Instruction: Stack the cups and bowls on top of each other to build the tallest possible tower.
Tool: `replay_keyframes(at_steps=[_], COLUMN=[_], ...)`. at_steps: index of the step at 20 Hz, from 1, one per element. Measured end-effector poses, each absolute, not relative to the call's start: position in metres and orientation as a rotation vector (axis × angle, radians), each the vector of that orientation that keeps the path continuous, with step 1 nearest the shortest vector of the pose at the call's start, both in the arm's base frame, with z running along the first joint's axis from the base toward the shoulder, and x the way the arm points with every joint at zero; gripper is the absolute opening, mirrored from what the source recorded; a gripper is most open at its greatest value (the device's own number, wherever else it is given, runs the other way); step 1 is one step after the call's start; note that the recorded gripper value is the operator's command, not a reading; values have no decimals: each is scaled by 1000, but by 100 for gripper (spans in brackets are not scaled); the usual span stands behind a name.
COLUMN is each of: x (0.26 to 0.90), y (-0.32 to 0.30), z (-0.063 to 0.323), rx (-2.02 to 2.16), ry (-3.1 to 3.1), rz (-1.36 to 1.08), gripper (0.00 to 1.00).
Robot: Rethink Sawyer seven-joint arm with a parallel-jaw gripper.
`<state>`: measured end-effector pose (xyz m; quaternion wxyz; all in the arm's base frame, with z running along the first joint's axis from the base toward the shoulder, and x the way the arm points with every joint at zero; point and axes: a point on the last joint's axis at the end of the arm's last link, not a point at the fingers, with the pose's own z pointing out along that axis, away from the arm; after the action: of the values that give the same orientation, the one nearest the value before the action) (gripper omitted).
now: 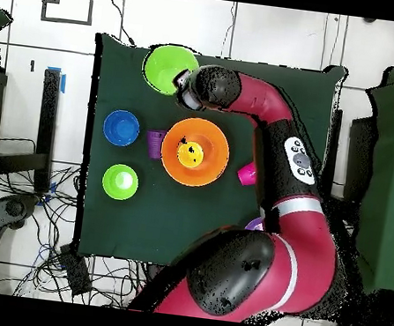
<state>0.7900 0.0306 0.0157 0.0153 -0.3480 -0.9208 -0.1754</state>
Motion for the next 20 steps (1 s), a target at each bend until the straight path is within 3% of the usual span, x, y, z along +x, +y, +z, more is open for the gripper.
replay_keyframes(at_steps=[10, 20], x=[804, 797], y=[27, 24], z=[60, 69], rx=[-1107, -1110], ry=[-2875, -2854], rz=[-579, -594], gripper=[0, 0])
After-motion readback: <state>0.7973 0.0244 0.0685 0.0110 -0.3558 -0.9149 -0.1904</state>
